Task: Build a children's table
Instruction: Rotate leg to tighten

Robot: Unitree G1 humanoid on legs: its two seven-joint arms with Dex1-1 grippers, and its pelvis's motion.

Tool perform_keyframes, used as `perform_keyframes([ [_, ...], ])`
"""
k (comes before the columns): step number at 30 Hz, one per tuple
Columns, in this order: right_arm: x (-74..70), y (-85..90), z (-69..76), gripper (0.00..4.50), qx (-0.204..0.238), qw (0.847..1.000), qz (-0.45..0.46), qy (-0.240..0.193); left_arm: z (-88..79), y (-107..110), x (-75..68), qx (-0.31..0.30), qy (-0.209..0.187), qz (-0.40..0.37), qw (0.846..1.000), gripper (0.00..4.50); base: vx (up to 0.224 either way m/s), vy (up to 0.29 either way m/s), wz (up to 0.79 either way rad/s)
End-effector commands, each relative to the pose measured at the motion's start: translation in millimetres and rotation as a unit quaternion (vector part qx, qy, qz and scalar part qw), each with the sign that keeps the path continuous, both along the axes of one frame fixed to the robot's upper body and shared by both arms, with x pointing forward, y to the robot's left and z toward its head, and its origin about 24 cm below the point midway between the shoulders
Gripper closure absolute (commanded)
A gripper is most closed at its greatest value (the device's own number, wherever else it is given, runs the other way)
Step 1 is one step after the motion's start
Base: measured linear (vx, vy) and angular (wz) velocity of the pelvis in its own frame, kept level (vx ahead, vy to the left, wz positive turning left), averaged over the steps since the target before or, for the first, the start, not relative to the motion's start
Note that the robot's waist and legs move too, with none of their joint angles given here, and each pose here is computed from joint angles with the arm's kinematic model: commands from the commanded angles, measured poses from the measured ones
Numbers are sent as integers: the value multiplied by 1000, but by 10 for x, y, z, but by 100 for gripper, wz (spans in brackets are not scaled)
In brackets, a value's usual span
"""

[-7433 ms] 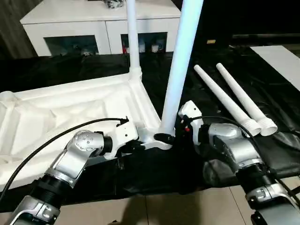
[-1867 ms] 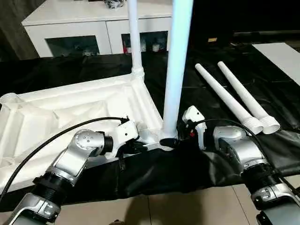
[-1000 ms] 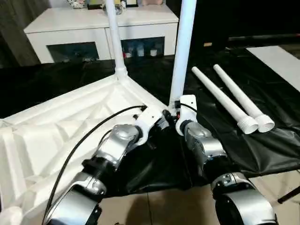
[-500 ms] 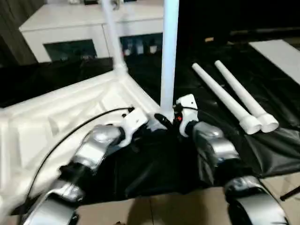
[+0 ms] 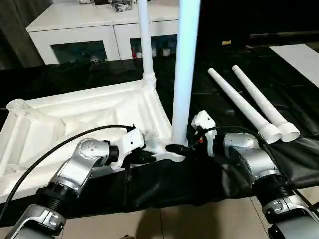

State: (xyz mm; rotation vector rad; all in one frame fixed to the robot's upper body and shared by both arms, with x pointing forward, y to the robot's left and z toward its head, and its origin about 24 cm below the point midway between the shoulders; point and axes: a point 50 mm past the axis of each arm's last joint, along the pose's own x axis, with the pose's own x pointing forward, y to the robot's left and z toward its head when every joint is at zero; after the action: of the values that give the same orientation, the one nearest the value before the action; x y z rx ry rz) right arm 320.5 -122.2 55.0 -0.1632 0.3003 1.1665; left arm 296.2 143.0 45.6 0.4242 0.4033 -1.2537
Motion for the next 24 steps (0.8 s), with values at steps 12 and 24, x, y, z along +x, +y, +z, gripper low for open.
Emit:
perform_keyframes([
  [12,15,-47,-23,91,-22,1000,16,14,136,-33,37,-19,-21,-15,999,450,0,0,0],
  [24,-32,24,-69,174,14,999,11,31,100,-27,0,-20,-9,-20,1000,450,0,0,0],
])
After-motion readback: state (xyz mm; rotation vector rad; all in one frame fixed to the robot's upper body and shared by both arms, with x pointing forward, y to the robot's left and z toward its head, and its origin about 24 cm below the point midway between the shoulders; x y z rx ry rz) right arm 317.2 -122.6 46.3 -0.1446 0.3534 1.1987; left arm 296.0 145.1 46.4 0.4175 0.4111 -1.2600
